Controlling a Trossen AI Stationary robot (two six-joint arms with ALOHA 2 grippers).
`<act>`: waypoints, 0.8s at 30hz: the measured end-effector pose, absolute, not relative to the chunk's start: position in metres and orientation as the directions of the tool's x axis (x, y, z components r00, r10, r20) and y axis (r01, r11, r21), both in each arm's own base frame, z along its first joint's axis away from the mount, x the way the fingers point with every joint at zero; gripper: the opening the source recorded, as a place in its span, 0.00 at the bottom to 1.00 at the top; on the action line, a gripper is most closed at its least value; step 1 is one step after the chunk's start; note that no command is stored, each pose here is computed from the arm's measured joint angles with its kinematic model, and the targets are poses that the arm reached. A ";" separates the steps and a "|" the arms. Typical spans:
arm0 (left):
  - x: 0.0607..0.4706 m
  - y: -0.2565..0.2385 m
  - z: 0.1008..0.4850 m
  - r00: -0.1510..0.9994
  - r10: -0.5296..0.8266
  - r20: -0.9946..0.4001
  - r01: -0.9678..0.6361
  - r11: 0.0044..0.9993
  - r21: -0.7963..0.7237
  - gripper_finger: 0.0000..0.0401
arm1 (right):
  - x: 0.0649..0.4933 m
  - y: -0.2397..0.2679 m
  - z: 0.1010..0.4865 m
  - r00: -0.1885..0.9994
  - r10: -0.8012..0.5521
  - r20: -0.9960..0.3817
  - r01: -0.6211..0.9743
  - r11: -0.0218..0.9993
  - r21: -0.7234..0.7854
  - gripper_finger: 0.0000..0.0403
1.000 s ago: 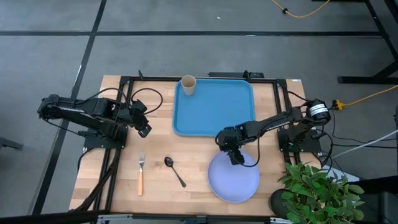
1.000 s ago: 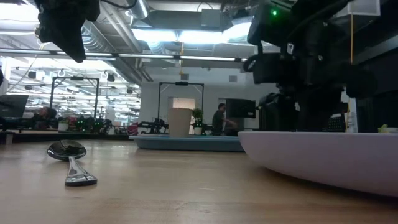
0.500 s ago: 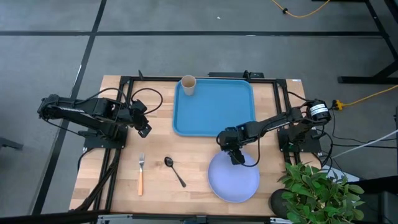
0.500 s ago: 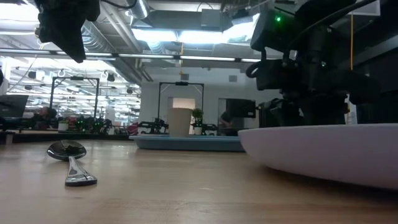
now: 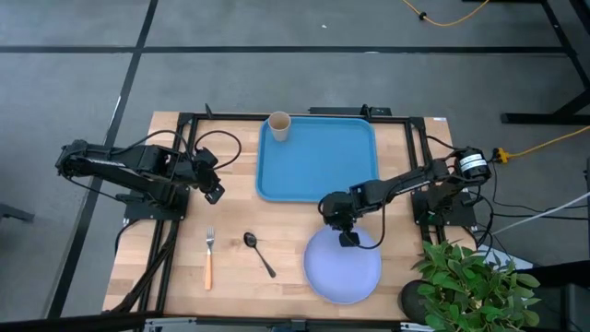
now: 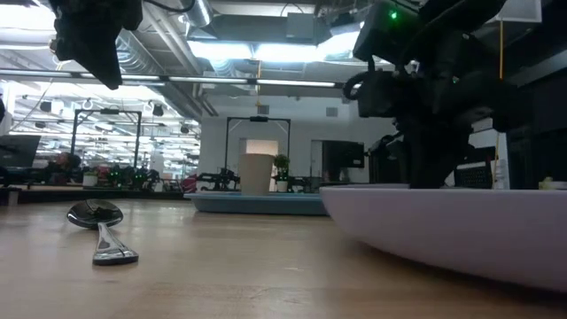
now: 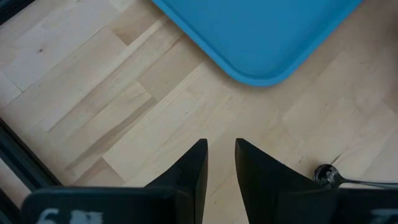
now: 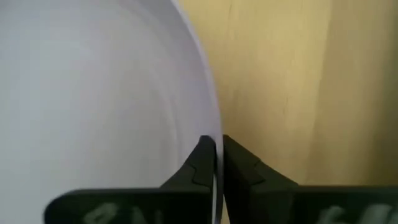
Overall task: Pick and place plate/cup/fork/spoon on tray
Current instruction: Put the purple plate on the blue tray to the bottom right of the white cup
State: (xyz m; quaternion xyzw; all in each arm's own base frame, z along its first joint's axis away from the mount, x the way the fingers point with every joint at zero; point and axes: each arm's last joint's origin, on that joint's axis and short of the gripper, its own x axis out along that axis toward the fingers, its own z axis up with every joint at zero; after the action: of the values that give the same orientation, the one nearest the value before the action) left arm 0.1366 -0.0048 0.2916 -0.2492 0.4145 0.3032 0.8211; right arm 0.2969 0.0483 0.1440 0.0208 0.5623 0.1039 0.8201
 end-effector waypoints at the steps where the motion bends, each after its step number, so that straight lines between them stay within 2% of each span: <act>1: 0.137 -0.005 0.292 0.472 0.291 -0.832 -0.705 0.692 -0.158 0.19 | 0.298 0.049 0.144 0.352 0.200 -0.914 -0.142 0.977 0.159 0.04; 10: 0.137 -0.005 0.292 0.472 0.291 -0.832 -0.704 0.692 -0.158 0.19 | 0.320 0.049 0.169 0.477 0.188 -0.859 -0.111 0.982 0.153 0.02; 14: 0.137 -0.005 0.292 0.472 0.292 -0.832 -0.704 0.692 -0.157 0.19 | 0.332 0.043 0.196 0.520 0.104 -0.848 -0.095 0.993 0.064 0.02; 19: 0.137 -0.005 0.291 0.472 0.291 -0.832 -0.705 0.692 -0.157 0.19 | 0.333 0.031 0.251 0.509 -0.050 -0.859 -0.015 0.998 -0.067 0.02; 24: 0.137 -0.005 0.291 0.472 0.292 -0.832 -0.705 0.692 -0.157 0.19 | 0.322 0.024 0.314 0.584 -0.204 -0.786 0.064 0.976 -0.206 0.02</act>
State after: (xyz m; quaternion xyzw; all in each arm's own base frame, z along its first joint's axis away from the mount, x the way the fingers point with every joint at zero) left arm 0.1365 -0.0048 0.2915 -0.2489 0.4147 0.3033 0.8210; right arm 0.3222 0.0239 0.3143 -0.0778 0.4500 -0.0755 0.8864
